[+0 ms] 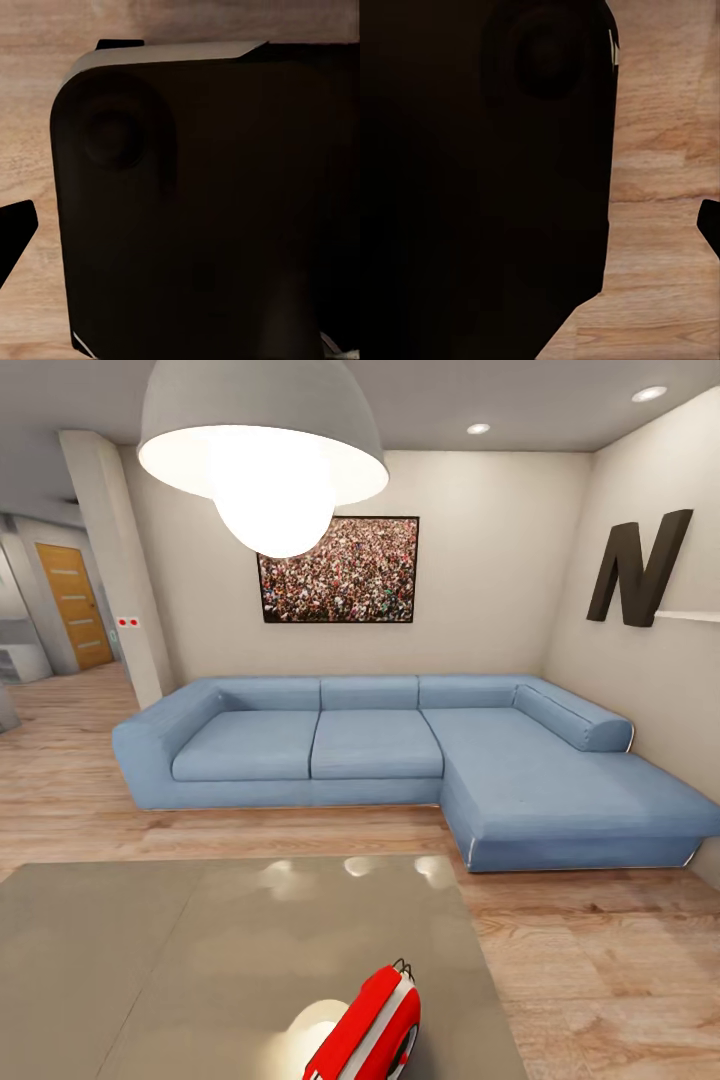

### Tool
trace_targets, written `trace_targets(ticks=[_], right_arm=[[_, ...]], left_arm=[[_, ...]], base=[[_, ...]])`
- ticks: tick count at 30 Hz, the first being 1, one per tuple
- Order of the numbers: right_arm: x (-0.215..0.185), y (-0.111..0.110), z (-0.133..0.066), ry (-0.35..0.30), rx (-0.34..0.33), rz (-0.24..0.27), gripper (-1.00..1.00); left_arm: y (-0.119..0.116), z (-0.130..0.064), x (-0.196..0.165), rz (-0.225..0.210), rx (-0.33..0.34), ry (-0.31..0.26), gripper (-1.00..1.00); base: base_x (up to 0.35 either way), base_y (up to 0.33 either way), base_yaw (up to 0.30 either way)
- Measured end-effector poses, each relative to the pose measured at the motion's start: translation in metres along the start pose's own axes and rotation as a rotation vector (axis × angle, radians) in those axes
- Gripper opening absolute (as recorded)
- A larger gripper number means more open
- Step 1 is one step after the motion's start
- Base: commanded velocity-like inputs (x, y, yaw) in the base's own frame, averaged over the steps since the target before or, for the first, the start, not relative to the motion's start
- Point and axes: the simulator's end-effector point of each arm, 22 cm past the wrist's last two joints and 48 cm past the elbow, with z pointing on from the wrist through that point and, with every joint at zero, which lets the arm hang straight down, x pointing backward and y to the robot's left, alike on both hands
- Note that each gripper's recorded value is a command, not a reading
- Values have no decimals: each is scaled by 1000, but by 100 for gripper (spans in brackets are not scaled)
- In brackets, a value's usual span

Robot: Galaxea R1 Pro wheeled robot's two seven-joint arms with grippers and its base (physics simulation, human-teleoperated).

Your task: Turn on the radio receiver that's on the table in the living room.

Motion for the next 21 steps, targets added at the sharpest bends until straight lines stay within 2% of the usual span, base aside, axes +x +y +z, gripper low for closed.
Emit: trace_targets(ticks=[7, 21], right_arm=[[0, 0, -7, 0, 1, 2, 100], [1, 0, -26, 1, 0, 3, 100]], left_arm=[[-16, -7, 1, 5, 22, 6, 100], [-22, -27, -2, 8, 33, 5, 100]], base=[[0, 0, 0], [0, 0, 0]])
